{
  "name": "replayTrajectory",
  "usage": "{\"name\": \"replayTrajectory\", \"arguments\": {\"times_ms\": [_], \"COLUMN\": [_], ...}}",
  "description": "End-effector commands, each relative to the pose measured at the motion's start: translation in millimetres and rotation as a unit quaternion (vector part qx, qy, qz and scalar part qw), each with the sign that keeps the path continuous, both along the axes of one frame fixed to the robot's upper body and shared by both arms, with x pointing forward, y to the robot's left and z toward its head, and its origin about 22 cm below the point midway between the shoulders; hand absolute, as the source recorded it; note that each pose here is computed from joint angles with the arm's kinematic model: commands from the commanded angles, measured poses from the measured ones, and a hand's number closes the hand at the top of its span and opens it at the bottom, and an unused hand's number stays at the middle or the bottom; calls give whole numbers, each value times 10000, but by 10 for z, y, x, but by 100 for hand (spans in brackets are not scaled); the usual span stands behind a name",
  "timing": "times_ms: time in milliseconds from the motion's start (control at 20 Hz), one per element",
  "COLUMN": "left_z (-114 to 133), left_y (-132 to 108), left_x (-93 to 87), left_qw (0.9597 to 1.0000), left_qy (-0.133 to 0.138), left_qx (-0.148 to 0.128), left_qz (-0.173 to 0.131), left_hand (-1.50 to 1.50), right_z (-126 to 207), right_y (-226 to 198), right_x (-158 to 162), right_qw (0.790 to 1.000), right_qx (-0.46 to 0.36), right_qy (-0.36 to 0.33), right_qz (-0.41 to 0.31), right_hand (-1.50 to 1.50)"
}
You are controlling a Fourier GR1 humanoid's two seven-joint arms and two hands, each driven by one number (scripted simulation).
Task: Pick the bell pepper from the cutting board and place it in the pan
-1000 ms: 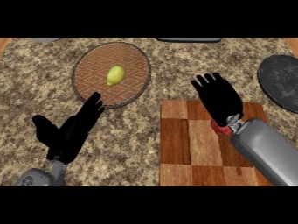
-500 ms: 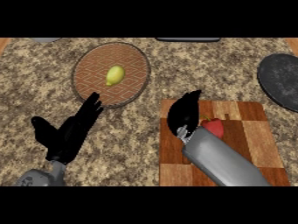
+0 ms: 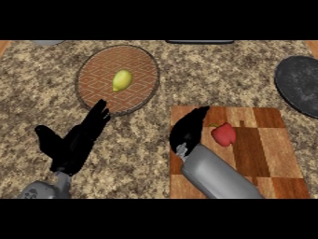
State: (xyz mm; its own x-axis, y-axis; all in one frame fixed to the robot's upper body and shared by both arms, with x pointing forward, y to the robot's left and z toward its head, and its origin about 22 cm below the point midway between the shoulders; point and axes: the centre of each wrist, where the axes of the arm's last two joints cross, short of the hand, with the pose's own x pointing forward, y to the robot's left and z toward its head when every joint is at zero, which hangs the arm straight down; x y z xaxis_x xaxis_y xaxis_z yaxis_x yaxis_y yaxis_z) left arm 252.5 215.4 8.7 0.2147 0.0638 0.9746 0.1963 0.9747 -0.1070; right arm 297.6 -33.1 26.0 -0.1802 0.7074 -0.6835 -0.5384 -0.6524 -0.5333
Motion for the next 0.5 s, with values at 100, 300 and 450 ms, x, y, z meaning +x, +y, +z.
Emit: {"name": "replayTrajectory", "arguments": {"times_ms": [100,300,450], "left_z": [48,64,27], "left_y": [40,-22,176], "left_x": [4,-40,-153], "left_qw": [10000,10000,9999], "left_qy": [79,4,3], "left_qx": [-42,-32,56], "left_qz": [-41,63,88], "left_hand": [0,0,0], "right_z": [-242,-117,-22], "right_y": [60,-23,-202], "right_x": [-149,-39,31], "right_qw": [9955,9892,9894], "right_qx": [-881,-1380,-1311], "right_qy": [-283,-483,-546], "right_qz": [-197,-124,-289], "right_hand": [-150,-150,-150]}}
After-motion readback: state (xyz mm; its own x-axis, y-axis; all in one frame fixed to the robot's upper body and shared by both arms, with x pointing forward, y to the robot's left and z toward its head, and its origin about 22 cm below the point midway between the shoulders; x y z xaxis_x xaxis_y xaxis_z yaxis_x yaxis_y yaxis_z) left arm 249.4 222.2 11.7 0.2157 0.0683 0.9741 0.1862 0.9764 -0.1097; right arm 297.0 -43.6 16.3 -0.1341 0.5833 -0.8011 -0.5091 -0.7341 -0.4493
